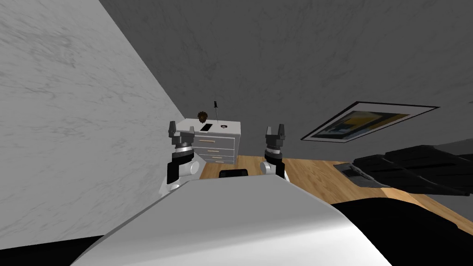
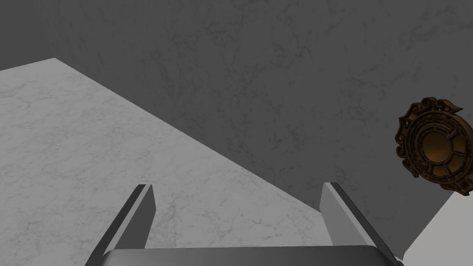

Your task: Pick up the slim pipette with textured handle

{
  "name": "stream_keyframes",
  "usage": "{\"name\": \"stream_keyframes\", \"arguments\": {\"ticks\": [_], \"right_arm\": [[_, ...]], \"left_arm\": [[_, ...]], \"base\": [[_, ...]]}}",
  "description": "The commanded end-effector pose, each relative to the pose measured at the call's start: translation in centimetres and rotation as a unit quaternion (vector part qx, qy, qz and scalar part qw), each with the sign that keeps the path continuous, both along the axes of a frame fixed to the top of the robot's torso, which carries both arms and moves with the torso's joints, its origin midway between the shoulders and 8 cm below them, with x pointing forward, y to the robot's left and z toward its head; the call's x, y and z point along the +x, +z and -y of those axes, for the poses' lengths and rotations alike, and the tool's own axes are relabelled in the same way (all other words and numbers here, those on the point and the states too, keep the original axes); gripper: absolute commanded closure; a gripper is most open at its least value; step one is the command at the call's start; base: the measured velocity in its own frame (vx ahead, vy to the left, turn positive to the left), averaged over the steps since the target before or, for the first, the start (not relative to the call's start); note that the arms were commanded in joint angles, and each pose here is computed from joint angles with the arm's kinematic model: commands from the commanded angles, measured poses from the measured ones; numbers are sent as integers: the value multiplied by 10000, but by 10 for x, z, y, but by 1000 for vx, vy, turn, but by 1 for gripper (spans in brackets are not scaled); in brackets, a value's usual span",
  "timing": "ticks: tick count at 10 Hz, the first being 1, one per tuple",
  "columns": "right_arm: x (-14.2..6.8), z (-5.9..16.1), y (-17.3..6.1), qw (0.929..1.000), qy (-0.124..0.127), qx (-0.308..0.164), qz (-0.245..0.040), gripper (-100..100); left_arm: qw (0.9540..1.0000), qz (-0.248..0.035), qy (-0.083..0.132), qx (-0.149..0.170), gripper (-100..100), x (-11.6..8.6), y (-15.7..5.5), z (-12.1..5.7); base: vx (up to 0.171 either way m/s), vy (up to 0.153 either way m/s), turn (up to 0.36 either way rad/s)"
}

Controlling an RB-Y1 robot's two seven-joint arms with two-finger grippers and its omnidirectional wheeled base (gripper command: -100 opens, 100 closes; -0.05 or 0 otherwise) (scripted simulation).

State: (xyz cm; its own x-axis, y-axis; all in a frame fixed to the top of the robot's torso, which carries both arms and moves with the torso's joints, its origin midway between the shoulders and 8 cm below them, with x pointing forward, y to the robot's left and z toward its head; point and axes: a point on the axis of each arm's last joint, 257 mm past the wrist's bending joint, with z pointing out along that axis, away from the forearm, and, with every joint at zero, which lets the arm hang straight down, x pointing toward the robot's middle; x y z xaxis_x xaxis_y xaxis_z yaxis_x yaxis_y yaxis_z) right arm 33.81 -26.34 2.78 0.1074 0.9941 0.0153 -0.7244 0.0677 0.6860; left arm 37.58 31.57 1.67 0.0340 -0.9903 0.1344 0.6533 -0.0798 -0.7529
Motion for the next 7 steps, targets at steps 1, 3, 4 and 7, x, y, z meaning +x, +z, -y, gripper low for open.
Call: {"name": "stream_keyframes", "arguments": {"ticks": [1,3,4,7], "right_arm": [[0,0,0,10000,0,0,0,0],[0,0,0,10000,-1,-1,-1,0],[0,0,0,10000,0,0,0,0],[0,0,0,10000,0,0,0,0]], "left_arm": [[9999,71,5,-80,-100,2,3,-5],[9993,283,85,-226,-100,10,10,-20],[9991,300,65,-285,-100,10,11,-21],[9969,544,165,-538,-100,19,20,-41]], "base": [[-89,-117,-19],[-103,-123,-93],[-105,-107,-43],[-104,-122,-77]]}}
